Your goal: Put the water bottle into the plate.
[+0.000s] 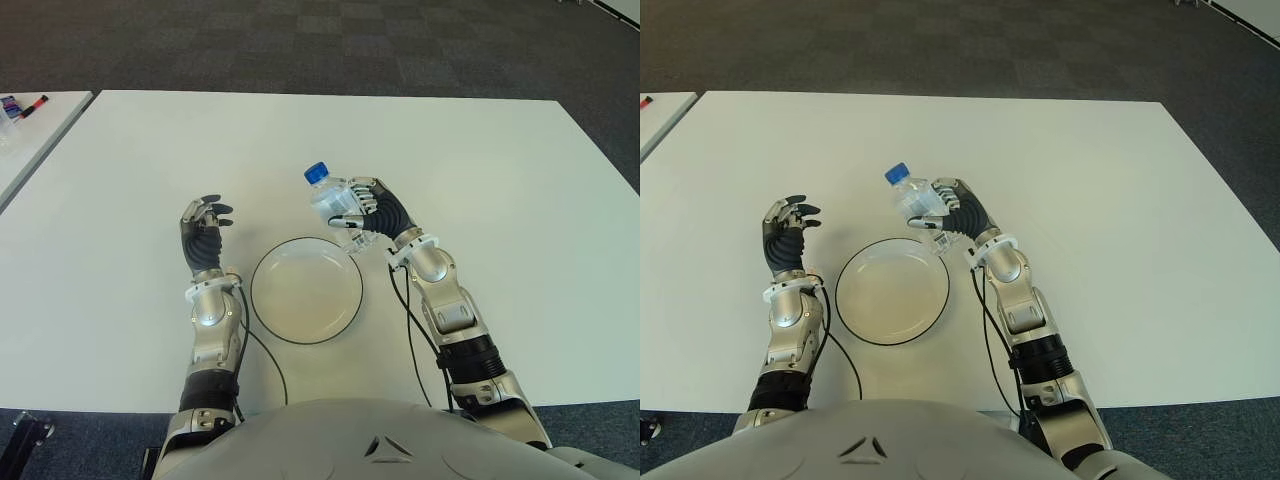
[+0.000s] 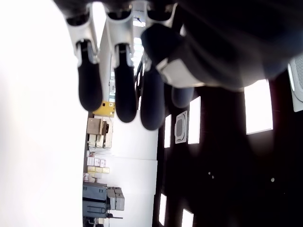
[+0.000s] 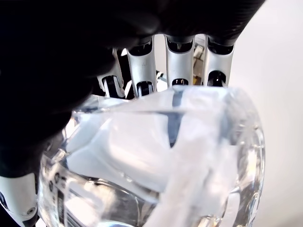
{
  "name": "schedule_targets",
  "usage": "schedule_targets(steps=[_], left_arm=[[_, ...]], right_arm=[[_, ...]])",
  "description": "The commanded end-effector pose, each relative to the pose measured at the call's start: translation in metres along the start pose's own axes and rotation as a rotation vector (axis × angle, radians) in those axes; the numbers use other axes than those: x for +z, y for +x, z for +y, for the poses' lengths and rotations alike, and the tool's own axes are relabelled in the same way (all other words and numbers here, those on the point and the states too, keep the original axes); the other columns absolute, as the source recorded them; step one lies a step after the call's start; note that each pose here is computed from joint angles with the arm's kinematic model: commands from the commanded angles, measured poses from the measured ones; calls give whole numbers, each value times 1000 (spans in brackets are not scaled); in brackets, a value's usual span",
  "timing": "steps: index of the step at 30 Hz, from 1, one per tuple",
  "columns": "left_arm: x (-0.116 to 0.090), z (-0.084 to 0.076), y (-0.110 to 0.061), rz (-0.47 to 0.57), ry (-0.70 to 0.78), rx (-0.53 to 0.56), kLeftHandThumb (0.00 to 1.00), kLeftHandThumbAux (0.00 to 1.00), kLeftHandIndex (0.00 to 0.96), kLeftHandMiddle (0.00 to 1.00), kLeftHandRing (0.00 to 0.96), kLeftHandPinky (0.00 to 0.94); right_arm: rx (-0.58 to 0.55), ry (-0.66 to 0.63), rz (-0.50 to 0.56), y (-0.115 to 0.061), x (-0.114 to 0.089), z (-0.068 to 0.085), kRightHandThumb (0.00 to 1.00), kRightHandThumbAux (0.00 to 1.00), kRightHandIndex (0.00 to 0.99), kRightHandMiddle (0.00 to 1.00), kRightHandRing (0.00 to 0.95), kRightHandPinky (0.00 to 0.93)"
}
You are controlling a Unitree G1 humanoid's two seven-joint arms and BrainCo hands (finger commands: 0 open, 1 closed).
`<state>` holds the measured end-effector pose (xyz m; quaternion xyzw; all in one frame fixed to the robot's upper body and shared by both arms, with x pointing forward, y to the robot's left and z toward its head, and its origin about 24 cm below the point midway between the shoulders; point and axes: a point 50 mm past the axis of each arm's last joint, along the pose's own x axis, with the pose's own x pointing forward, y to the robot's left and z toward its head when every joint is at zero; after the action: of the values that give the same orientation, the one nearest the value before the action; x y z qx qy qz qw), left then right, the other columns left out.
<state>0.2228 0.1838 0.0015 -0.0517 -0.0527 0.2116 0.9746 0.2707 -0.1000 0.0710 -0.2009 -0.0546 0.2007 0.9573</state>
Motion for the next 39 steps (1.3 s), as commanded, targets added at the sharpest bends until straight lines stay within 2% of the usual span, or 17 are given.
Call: schedule_targets(steps=[1,18,26,39], left_arm=[[-4,-5,-2,19,-13,-4,944,656,383,520,477,512],[-4,-6,-4,22,-30,-28,943,658,378,515,477,492],[-4,-6,-3,18,-40,-18,945,657,381,526,475,490],[-5,-6,-3,24,-35,5,946,655,392,531,469,485]], right_arm=[[18,23,-61,-5,10,5,856,673,410,537,889,863],[164,19,-48,-18,25,18,858,672,414,538,892,864],[205,-31,-90,-25,20,29,858,673,411,538,887,867],[308,-90,-76,-36,16,44,859,673,408,541,884,870]])
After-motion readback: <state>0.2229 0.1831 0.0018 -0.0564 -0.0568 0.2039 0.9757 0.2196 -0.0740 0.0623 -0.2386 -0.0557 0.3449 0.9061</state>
